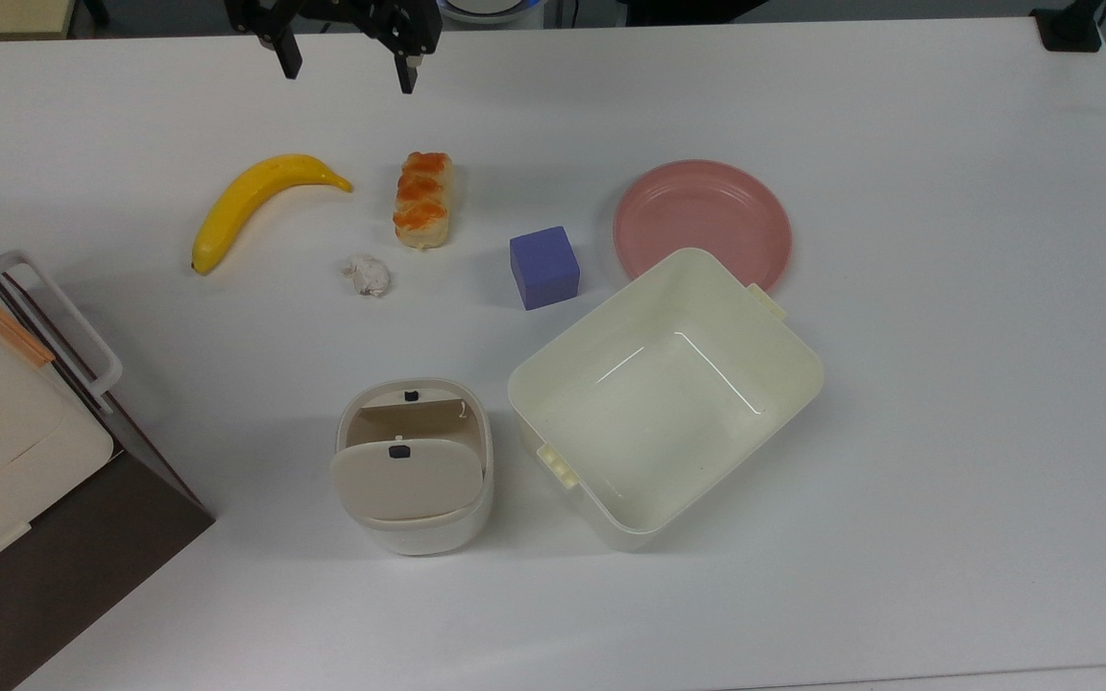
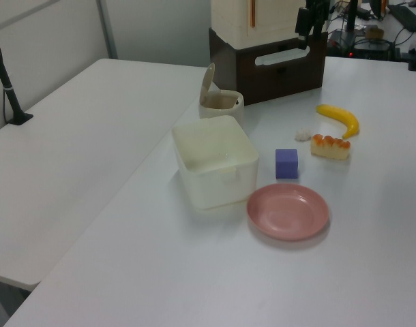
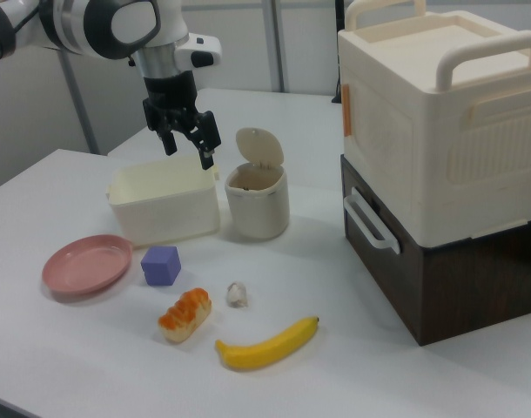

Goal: Grab it up and put it in the trash

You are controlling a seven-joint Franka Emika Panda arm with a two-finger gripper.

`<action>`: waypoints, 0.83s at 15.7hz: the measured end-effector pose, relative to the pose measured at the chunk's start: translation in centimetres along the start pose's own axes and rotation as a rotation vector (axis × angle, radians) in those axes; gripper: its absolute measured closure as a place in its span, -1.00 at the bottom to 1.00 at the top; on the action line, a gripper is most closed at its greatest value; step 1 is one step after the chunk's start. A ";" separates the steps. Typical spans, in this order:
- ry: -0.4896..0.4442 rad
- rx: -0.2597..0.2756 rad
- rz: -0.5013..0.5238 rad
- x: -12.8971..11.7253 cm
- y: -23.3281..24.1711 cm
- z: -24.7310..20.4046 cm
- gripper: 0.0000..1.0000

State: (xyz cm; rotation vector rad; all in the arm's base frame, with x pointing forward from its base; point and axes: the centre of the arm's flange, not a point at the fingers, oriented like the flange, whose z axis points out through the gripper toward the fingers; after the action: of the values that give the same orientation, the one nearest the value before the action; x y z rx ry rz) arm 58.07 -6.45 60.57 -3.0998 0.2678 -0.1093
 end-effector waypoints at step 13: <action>0.000 0.000 -0.022 0.0 0.0 0.0 -1.00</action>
State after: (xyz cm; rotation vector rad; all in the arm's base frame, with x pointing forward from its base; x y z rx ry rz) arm 58.07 -6.45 60.58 -3.1034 0.2337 -0.1101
